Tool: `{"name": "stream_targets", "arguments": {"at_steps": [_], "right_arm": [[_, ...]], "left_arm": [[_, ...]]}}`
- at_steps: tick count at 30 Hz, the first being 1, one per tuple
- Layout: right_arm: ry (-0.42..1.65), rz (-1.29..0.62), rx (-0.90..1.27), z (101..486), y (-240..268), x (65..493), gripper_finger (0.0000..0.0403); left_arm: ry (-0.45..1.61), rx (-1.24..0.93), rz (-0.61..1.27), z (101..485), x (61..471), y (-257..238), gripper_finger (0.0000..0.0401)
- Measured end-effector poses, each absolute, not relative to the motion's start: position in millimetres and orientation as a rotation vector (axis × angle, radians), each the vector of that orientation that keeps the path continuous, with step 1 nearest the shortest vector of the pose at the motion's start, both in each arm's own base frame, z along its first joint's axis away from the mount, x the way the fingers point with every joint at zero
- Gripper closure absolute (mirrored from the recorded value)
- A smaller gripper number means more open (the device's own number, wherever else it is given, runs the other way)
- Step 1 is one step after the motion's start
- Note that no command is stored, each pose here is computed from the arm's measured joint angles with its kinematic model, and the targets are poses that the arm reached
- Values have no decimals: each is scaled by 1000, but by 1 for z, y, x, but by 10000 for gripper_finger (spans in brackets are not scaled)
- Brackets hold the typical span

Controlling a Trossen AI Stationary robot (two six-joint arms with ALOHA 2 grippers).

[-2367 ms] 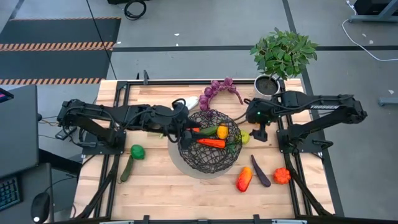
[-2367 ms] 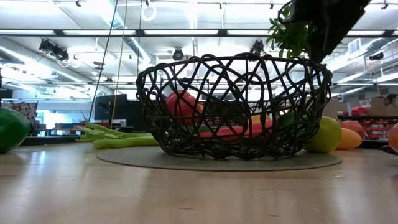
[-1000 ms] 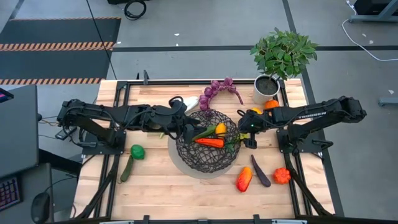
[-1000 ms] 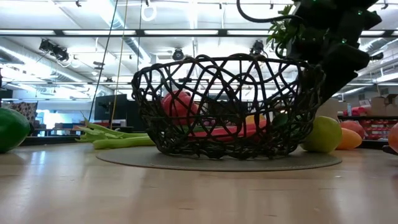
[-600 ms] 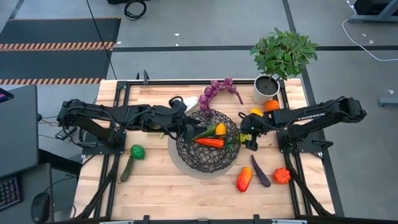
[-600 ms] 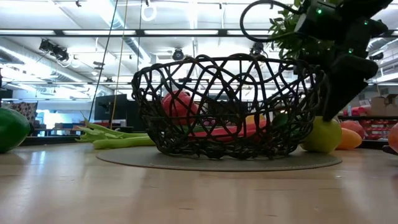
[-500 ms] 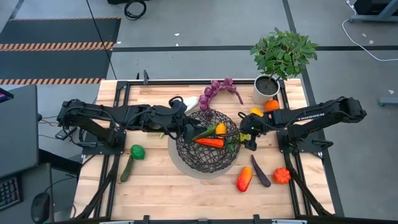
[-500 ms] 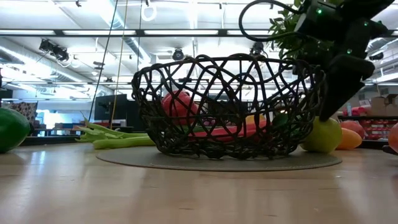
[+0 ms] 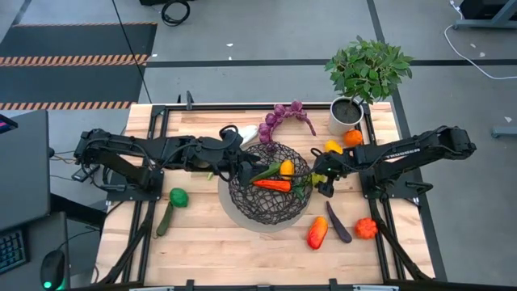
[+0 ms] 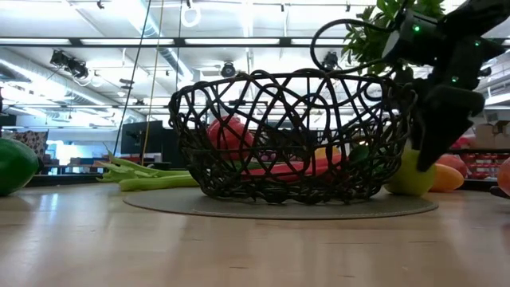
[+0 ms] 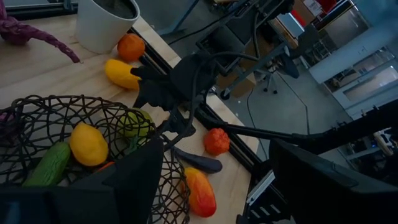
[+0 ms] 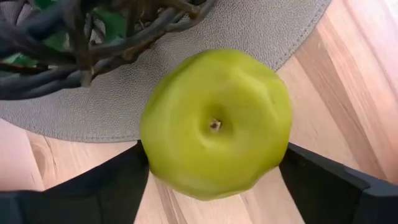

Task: Build produce basket
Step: Put the green apple into the black wire basket

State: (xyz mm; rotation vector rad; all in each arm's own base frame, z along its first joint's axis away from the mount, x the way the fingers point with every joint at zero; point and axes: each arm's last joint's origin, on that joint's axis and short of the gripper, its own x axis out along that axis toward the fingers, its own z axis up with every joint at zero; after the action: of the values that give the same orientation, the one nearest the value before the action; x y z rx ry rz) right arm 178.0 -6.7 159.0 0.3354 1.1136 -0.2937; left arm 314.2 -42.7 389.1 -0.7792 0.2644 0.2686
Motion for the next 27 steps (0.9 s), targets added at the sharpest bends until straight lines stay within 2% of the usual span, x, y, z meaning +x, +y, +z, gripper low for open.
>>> {"name": "stream_targets", "arguments": {"at_steps": [5, 15, 20, 27], "right_arm": [[1106, -297, 343, 159, -7, 179, 111], [1196, -301, 336, 172, -6, 176, 113], [1198, -308, 353, 203, -7, 180, 106], [1172, -443, 495, 262, -8, 183, 110]], "left_arm": [[266, -770, 267, 389, 314, -43, 104], [267, -763, 266, 389, 314, -43, 104], [269, -755, 265, 389, 314, -43, 104], [272, -750, 266, 389, 314, -43, 104]]}}
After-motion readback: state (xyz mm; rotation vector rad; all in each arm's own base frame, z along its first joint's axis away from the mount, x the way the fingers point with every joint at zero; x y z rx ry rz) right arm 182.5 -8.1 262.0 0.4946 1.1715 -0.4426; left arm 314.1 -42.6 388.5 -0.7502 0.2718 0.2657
